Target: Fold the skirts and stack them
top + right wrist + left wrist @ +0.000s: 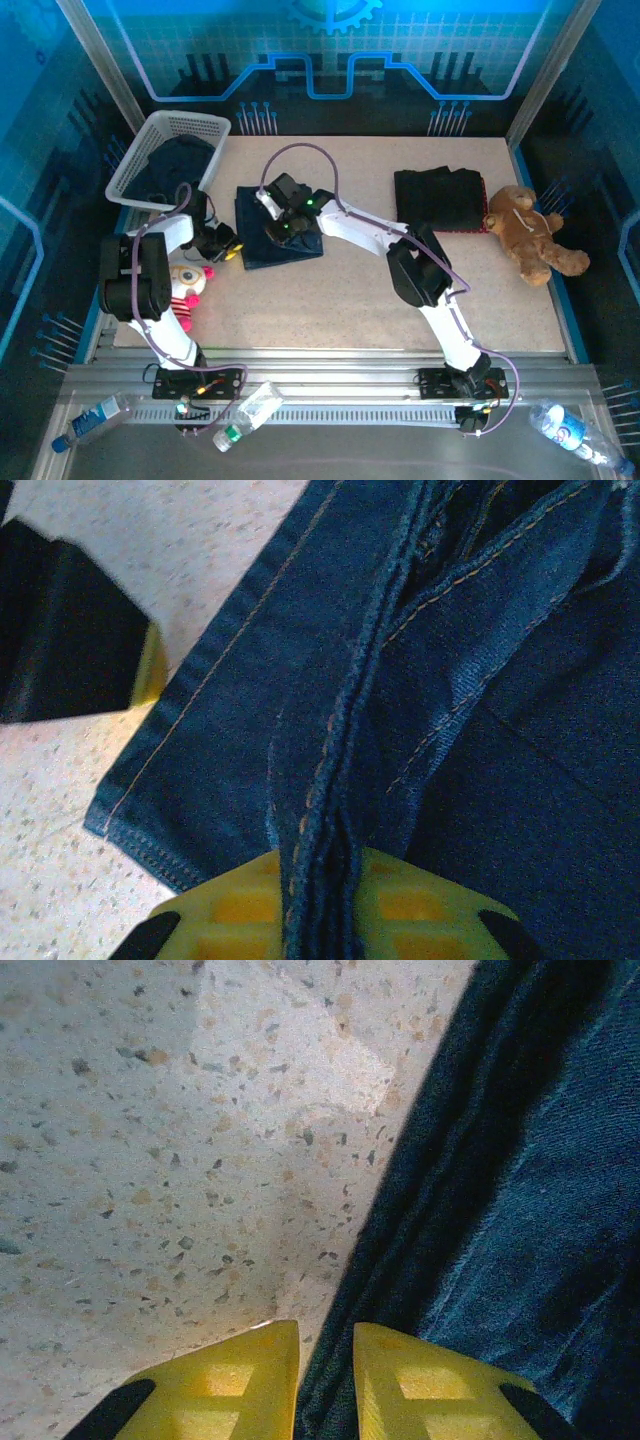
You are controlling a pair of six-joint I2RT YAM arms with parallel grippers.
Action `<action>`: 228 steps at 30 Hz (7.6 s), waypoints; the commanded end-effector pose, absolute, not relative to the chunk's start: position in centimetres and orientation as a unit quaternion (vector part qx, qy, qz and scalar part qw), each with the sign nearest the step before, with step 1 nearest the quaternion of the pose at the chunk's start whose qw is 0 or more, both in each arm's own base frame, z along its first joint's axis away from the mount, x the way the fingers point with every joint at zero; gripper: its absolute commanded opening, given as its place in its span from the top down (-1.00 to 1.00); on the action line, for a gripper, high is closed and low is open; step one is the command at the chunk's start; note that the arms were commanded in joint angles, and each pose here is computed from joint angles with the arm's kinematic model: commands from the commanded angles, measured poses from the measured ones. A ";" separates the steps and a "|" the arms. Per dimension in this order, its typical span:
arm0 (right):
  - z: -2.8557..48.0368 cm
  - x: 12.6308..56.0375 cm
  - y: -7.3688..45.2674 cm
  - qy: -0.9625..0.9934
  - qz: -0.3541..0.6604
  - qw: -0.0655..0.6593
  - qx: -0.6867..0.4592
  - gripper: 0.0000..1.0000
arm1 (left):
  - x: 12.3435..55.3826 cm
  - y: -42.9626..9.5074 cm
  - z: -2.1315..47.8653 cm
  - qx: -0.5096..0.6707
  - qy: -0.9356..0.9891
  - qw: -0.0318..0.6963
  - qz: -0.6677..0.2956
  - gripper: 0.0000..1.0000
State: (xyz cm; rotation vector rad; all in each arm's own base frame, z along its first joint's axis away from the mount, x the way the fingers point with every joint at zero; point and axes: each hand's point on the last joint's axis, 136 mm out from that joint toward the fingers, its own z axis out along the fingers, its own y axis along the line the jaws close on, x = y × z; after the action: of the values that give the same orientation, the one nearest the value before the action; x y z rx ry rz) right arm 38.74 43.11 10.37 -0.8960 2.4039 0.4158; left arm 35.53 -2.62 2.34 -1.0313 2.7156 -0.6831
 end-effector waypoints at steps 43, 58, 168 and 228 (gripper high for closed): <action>6.9 47.1 40.3 0.914 0.189 0.206 -0.295 1.00 | 38.4 -9.1 10.8 -0.318 0.878 0.171 -0.314 0.37; 5.3 36.5 40.4 0.923 0.378 0.039 0.065 0.92 | 48.3 -13.4 4.0 -0.208 0.932 0.117 -0.274 0.38; 6.1 46.1 34.4 0.919 0.300 0.175 -0.187 -0.13 | 39.8 -8.3 13.9 -0.278 0.886 0.213 -0.305 -0.98; 3.8 41.4 33.3 0.946 0.323 0.017 -0.030 -1.00 | 42.2 -10.6 2.1 -0.328 0.891 0.093 -0.300 -0.98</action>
State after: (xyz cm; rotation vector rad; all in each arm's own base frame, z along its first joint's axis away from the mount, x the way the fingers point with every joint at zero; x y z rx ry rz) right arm 43.33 32.56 5.61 -0.1207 2.8617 0.9695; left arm 43.58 -11.50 5.92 -0.8825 2.5746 -0.9683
